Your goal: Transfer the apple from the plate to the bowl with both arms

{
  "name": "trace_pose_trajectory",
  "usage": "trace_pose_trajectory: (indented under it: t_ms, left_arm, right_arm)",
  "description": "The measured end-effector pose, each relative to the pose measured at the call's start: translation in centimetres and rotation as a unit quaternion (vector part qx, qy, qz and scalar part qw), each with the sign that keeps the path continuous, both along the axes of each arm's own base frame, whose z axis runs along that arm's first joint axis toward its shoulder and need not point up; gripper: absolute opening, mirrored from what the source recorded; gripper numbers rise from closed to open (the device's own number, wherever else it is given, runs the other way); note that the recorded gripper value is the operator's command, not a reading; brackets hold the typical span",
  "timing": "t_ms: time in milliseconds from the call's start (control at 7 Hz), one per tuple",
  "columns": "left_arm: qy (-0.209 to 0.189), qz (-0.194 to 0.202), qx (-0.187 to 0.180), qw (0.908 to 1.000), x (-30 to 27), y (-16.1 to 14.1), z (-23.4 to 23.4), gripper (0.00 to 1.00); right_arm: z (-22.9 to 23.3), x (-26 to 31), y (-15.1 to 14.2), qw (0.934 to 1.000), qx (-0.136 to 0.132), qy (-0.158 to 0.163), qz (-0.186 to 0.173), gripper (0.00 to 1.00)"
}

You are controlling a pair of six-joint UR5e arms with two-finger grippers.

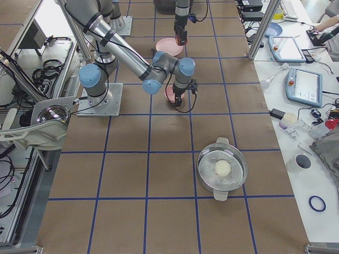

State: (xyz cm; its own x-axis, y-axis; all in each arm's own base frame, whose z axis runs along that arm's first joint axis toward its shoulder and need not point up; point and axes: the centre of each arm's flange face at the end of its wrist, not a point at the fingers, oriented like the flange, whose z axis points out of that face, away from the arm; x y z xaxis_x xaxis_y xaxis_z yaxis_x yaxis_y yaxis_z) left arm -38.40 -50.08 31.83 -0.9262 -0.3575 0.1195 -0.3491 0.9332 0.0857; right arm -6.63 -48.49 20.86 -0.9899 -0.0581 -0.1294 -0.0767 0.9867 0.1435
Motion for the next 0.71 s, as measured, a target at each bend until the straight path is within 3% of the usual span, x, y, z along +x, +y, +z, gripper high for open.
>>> trace_pose_trajectory:
  t_ms: [143, 714]
  left_arm:
    - [0.000, 0.000, -0.001, 1.0000, 0.00, -0.02, 0.03, 0.00]
    - [0.001, -0.001, -0.006, 1.0000, -0.01, -0.12, 0.34, 0.00]
  right_arm:
    - [-0.78, -0.33, 0.26, 0.9999, 0.010, -0.004, -0.004, 0.00]
    - [-0.86, -0.65, 0.00, 0.9997, 0.020, -0.008, -0.015, 0.00]
